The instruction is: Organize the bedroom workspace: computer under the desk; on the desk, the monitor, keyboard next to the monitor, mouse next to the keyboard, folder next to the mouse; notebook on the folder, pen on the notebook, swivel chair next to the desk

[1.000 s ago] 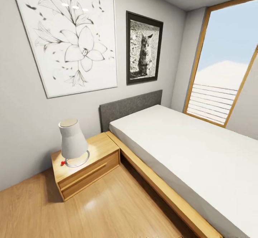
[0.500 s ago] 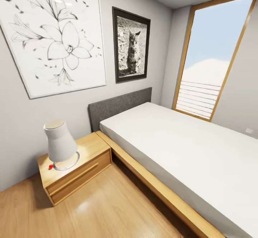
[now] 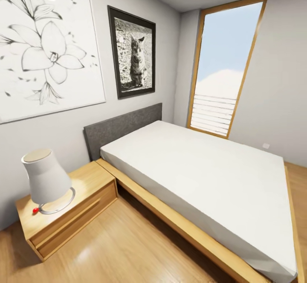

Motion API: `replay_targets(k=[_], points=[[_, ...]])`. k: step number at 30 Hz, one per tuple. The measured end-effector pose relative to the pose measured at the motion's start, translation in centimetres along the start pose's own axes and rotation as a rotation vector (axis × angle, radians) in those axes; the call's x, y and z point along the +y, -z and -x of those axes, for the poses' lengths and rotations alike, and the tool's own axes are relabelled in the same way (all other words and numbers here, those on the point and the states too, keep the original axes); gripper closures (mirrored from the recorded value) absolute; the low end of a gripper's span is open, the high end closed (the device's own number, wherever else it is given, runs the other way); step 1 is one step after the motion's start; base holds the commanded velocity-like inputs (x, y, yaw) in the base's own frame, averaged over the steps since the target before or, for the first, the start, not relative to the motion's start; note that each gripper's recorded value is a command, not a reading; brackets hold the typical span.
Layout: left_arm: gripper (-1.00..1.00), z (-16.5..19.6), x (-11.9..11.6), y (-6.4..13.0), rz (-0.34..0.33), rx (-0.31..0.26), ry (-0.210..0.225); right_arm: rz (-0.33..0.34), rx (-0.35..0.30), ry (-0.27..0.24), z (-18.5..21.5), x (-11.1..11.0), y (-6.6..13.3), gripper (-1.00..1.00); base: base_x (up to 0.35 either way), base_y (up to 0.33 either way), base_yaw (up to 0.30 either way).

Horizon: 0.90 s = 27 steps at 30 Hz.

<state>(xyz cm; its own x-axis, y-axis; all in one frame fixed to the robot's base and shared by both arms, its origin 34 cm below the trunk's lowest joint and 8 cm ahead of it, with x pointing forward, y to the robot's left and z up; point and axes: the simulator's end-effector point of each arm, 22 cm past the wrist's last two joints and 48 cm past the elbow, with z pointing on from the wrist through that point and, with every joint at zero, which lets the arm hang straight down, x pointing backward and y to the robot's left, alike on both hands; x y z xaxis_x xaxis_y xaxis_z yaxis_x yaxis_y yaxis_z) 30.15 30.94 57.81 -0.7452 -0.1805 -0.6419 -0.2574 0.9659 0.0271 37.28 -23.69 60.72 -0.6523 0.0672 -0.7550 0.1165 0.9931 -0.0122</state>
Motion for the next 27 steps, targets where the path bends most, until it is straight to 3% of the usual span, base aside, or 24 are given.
replay_targets(k=[27], points=[[-1.0, 1.5, 0.1, 2.5, -0.002, 0.001, -0.001, -0.003, -0.001, 0.003, 1.9, -0.4, 2.2, -1.0, 0.0, 0.0, -0.3]])
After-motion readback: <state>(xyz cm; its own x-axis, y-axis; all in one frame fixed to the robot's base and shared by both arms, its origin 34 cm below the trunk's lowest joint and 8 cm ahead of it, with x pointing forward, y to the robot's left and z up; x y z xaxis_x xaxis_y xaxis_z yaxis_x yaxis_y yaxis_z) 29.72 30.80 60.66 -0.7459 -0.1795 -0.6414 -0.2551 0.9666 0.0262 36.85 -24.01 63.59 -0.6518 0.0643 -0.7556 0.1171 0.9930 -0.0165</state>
